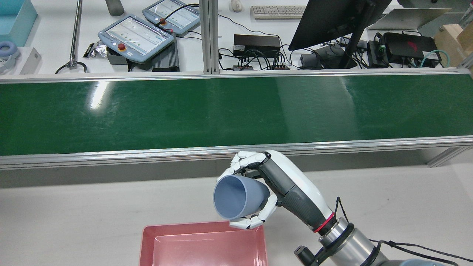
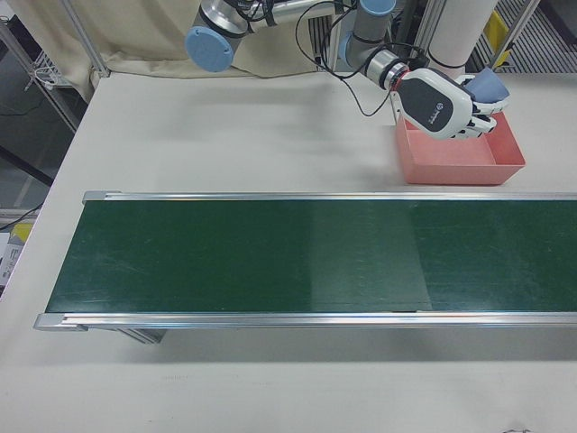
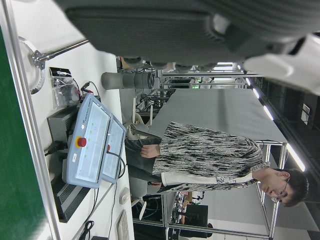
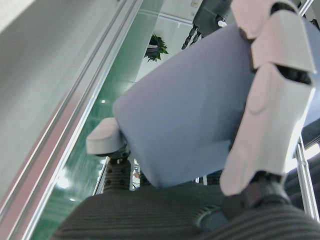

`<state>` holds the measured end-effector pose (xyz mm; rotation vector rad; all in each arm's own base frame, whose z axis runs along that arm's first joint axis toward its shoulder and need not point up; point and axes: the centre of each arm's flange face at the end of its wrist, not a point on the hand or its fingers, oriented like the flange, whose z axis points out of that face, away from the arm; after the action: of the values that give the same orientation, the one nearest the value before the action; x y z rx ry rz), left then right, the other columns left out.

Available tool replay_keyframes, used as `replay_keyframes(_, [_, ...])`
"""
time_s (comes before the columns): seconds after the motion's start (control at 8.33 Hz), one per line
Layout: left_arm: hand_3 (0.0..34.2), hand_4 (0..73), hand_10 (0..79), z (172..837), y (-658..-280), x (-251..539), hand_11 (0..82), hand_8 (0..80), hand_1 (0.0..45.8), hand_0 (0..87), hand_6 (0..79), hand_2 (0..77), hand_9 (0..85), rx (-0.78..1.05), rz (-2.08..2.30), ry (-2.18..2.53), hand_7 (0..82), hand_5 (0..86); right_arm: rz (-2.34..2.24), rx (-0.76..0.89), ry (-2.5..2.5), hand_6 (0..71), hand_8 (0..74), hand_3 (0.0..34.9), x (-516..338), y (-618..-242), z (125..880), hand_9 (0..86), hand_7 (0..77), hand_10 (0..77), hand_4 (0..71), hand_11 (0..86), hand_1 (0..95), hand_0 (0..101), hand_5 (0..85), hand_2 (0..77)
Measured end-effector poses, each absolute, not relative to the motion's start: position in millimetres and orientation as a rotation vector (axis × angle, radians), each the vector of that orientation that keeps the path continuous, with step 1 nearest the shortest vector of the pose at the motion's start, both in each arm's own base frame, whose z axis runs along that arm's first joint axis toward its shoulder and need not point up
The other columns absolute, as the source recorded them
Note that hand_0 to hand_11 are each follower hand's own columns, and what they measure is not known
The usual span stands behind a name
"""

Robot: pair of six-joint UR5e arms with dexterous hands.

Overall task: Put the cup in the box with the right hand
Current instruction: 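Lift the cup off the conveyor and carry it over the pink tray, then lower the cup into the pink tray and open the right hand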

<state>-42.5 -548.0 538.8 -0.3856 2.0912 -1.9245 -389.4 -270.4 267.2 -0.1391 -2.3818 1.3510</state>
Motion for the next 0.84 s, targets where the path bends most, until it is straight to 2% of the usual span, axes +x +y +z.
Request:
replay_keyframes(0.12, [0.0, 1.1, 0.0, 538.8, -547.9, -42.6, 0.0, 0.0, 0.5, 0.0, 0.0, 0.5, 0.0, -0.386, -1.925, 2.091, 0.5, 0.5, 1.331, -0.149, -2.381, 43.6, 53.5, 0.0, -405.3, -252.5, 264.3, 58.4, 69.3, 63.8, 37.6, 73.6, 2.2, 62, 16.9, 33.8])
replay_keyframes(0.24, [0.0, 1.1, 0.0, 538.7, -547.9, -42.5, 0.0, 0.0, 0.5, 0.0, 0.5, 0.5, 0.0, -0.386, -1.924, 2.091, 0.5, 0.5, 1.314, -0.170, -2.387, 43.6, 53.5, 0.0, -422.7, -237.1, 264.6, 58.4, 69.3, 59.5, 37.6, 73.6, 2.2, 62, 16.9, 33.8])
replay_keyframes(0.36, [0.0, 1.1, 0.0, 538.7, -548.0, -42.5, 0.0, 0.0, 0.5, 0.0, 0.0, 0.5, 0.0, -0.386, -1.924, 2.091, 0.5, 0.5, 1.302, -0.198, -2.390, 43.6, 53.5, 0.0, -435.8, -225.1, 266.8, 58.4, 69.3, 59.5, 37.6, 73.6, 2.2, 62, 16.9, 33.8])
replay_keyframes(0.48, [0.0, 1.1, 0.0, 538.8, -548.0, -42.5, 0.0, 0.0, 0.5, 0.0, 0.0, 0.5, 0.0, -0.386, -1.924, 2.091, 0.5, 0.5, 1.295, -0.220, -2.391, 31.6, 49.1, 0.0, -443.3, -217.6, 268.8, 62.2, 69.3, 38.2, 38.7, 24.5, 2.2, 73, 10.9, 33.8])
replay_keyframes(0.6, [0.0, 1.1, 0.0, 538.7, -548.0, -42.5, 0.0, 0.0, 0.5, 0.0, 0.0, 0.5, 0.0, -0.386, -1.924, 2.091, 0.5, 0.5, 1.291, -0.235, -2.390, 31.6, 49.1, 0.0, -447.0, -213.4, 270.5, 62.2, 69.3, 38.2, 38.7, 24.5, 2.2, 73, 10.9, 33.8])
replay_keyframes(0.72, [0.0, 1.1, 0.0, 538.7, -548.0, -42.3, 0.0, 0.0, 0.5, 0.0, 0.5, 0.5, 0.0, -0.386, -1.924, 2.091, 0.5, 0.5, 1.289, -0.250, -2.390, 5.4, 35.5, 0.0, -449.4, -210.1, 271.9, 55.1, 50.2, 7.6, 36.5, 14.7, 2.2, 71, 12.0, 33.8])
replay_keyframes(0.84, [0.0, 1.1, 0.0, 538.7, -548.0, -42.3, 0.0, 0.0, 0.5, 0.0, 0.0, 0.5, 0.0, -0.386, -1.924, 2.091, 0.5, 0.5, 1.289, -0.263, -2.390, 2.2, 22.4, 0.0, -450.4, -208.0, 272.7, 44.7, 33.3, 1.6, 30.0, 5.4, 2.2, 60, 6.5, 33.8])
